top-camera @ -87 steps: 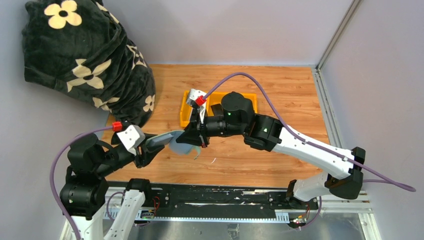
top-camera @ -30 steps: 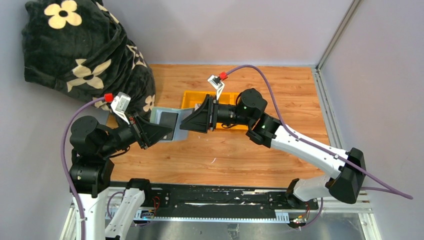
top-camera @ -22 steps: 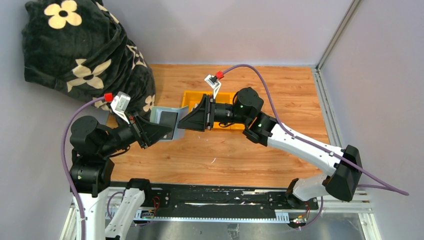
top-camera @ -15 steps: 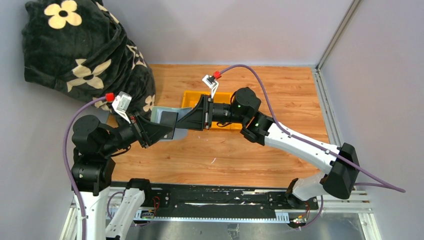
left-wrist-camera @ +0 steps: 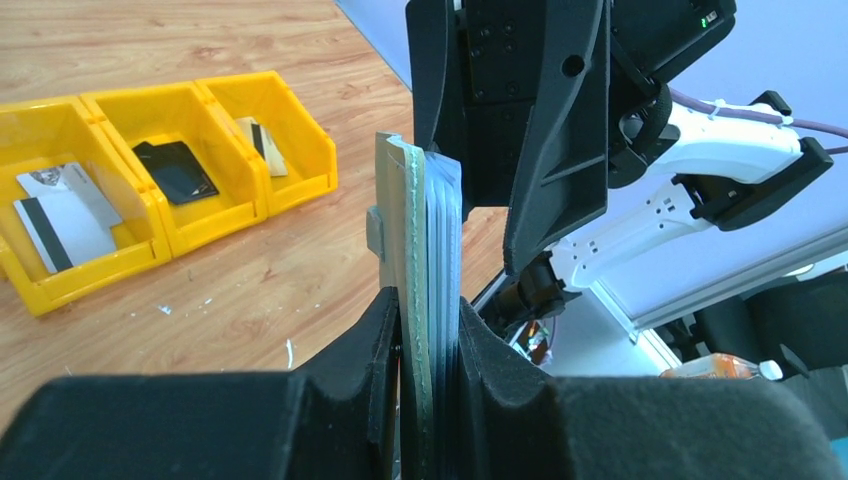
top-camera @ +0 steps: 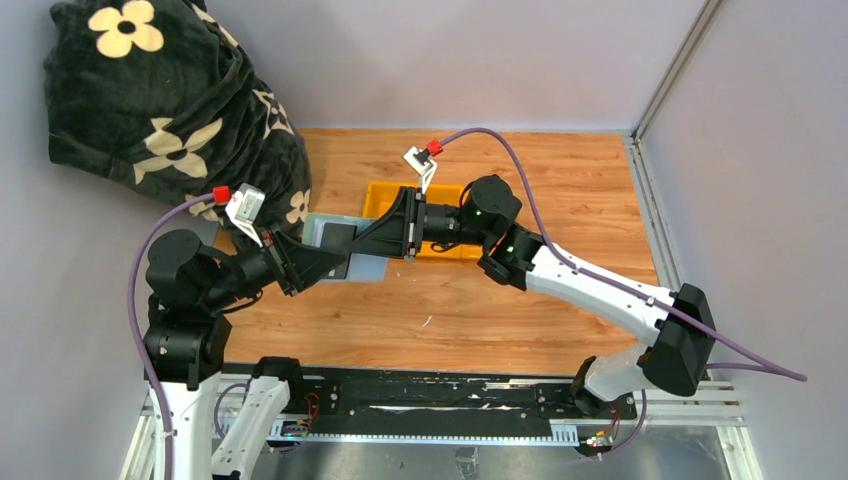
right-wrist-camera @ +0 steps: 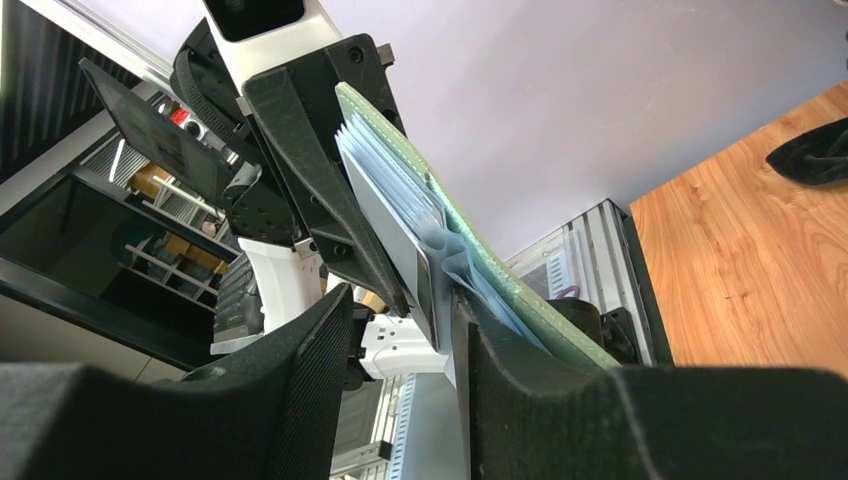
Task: Take the credit cards out of the card holder
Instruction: Remove the credit card from the card holder.
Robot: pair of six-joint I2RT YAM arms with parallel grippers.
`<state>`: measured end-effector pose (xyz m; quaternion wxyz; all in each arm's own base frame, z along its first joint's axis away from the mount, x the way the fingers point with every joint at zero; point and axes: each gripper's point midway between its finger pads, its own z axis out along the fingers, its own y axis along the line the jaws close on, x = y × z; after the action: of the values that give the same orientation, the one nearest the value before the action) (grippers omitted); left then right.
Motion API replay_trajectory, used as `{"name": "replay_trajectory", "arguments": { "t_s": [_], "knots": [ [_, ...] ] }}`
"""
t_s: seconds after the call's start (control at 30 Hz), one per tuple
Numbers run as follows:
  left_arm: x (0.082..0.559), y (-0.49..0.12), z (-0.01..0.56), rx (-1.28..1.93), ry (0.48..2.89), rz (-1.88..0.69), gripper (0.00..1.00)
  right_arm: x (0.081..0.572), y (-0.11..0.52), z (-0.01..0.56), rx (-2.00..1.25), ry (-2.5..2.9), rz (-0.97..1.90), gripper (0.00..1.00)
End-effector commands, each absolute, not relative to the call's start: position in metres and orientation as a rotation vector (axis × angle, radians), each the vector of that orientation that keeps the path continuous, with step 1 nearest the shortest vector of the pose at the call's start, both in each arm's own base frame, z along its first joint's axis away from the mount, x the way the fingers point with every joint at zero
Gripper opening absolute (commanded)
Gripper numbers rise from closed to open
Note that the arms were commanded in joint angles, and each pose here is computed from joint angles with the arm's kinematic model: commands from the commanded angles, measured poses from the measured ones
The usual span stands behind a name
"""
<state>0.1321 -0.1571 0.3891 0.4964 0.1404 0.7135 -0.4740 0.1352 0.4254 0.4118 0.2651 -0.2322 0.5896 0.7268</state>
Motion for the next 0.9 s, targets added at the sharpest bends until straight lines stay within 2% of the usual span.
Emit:
{"name": "replay_trajectory", "arguments": {
  "t_s": [0.0, 0.23, 0.4, 0.5, 0.57, 0.67, 0.87],
  "knots": [
    [0.118, -0.162, 0.398, 0.416, 1.677, -1.175, 0.08, 0.144, 0.434, 0.422, -0.564, 1.571, 1.937, 0.42],
    [0.114, -0.166, 0.4, 0.425, 1.678, -1.238, 0.18, 0.14, 0.444, 0.419, -0.533, 1.555, 2.019, 0.25],
    [0.097, -0.176, 0.416, 0.46, 1.625, -1.412, 0.33, 0.141, 0.446, 0.412, -0.491, 1.558, 2.069, 0.09],
    [0.091, -0.178, 0.422, 0.477, 1.597, -1.461, 0.37, 0.141, 0.444, 0.409, -0.476, 1.559, 2.068, 0.04],
    [0.087, -0.179, 0.425, 0.484, 1.593, -1.477, 0.38, 0.14, 0.441, 0.408, -0.469, 1.561, 2.065, 0.0],
    [0.084, -0.179, 0.429, 0.495, 1.587, -1.493, 0.37, 0.139, 0.438, 0.406, -0.465, 1.562, 2.061, 0.0],
    [0.078, -0.181, 0.436, 0.532, 1.588, -1.528, 0.26, 0.138, 0.427, 0.398, -0.453, 1.572, 2.026, 0.0]
  ]
}}
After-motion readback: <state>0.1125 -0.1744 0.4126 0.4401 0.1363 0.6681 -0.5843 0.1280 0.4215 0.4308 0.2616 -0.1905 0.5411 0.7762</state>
